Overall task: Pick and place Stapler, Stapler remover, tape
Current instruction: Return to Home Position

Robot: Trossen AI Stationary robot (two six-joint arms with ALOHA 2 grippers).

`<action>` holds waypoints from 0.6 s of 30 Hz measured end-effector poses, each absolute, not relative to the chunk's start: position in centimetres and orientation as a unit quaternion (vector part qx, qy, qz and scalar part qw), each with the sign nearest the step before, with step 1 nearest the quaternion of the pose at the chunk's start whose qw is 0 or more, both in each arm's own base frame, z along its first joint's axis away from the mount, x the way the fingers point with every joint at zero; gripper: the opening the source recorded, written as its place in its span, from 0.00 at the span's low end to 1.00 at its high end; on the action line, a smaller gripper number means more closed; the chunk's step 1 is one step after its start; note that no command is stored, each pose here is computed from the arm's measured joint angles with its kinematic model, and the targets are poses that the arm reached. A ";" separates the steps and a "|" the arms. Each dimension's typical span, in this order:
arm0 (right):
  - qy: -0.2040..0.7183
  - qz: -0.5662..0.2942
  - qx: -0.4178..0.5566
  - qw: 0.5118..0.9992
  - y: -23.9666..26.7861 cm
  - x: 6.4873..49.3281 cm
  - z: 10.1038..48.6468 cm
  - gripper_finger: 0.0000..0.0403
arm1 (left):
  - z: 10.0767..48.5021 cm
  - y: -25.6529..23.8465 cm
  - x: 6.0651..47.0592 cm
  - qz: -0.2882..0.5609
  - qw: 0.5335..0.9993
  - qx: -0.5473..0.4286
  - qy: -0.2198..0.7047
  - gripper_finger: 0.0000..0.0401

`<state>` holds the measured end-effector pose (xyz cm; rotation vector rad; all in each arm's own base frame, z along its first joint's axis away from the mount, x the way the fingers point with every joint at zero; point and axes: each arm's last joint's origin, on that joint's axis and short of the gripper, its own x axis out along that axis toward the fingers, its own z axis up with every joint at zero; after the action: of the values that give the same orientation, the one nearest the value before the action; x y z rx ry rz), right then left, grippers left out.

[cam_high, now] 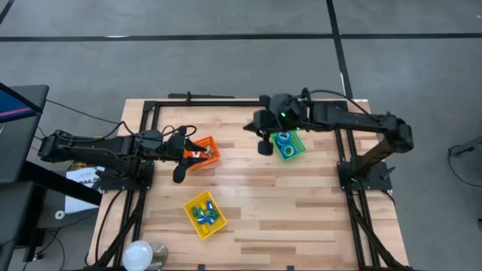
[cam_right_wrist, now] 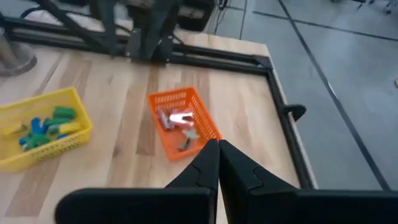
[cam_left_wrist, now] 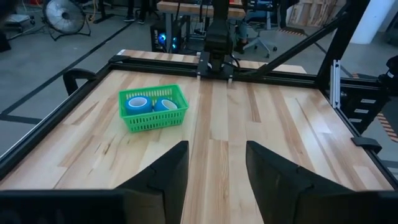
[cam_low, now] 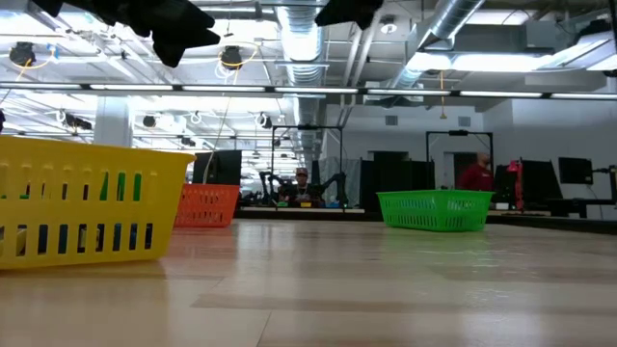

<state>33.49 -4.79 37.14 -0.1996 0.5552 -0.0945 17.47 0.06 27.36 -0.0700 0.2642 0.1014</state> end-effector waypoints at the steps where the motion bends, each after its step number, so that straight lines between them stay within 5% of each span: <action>1: 0.271 -0.044 -0.099 0.956 -4.5 33.1 36.6 0.00 | 27.4 0.1 17.5 0.051 0.989 -0.035 0.131 0.37; 12: 0.254 -0.008 -0.101 0.962 -1.5 29.2 30.2 0.00 | 27.5 0.1 17.5 0.050 0.990 -0.035 0.123 0.37; 18: 0.251 -0.021 -0.005 0.968 -0.7 27.4 26.6 0.00 | 27.6 0.1 17.5 0.050 0.991 -0.036 0.120 0.37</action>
<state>27.39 -0.72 26.57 -0.0100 0.5068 -0.0434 17.52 0.06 27.57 -0.0715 0.2416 0.1001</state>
